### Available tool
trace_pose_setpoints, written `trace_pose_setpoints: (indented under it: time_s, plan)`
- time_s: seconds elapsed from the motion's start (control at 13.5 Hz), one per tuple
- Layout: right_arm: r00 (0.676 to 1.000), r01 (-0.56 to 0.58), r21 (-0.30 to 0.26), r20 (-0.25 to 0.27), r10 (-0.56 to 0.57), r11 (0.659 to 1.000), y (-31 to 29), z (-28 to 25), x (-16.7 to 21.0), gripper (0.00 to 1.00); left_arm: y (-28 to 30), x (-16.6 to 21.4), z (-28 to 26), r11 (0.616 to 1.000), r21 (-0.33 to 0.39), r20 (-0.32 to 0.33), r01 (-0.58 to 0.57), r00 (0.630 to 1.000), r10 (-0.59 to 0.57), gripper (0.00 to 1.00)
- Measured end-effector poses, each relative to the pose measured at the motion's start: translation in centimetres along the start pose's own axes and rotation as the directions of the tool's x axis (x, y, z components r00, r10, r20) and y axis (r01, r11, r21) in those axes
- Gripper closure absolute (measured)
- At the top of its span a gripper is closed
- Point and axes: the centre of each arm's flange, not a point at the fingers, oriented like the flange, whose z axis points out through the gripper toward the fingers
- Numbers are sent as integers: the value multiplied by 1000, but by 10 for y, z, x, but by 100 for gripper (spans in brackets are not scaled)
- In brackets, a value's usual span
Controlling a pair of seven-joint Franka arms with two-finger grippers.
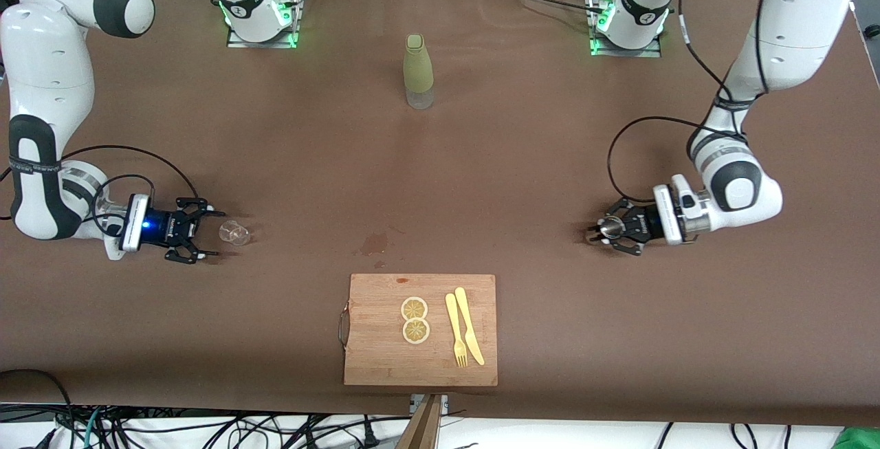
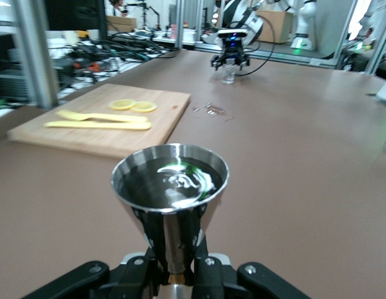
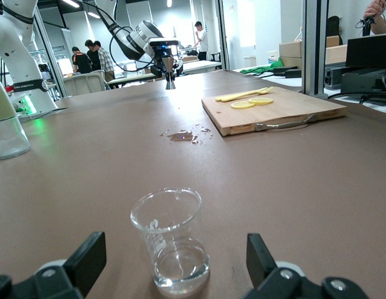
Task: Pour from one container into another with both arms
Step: 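Lift the glass beaker and steel jigger off the table with both grippers, then carry the steel jigger with the left gripper toward the table's middle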
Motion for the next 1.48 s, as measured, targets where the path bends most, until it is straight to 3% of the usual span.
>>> trace_pose_setpoints:
  time_s: [0.22,0.74,1.11,1.48]
  plan:
    - [1000,2,11,-10,-2,1000,-1,9,-5,0,10,36,61,1000,-27,-37,1,999,-2,78]
    - [999,8,38,-41,-7,999,-2,33,-12,0,24,94,139,989,-85,5,-118,993,119,78]
    - [999,11,50,-51,-8,999,-2,45,-14,0,52,114,191,981,-119,50,-154,986,161,78]
    - [998,17,45,-58,-14,999,-2,47,-17,0,82,130,249,987,-122,28,-107,993,111,78]
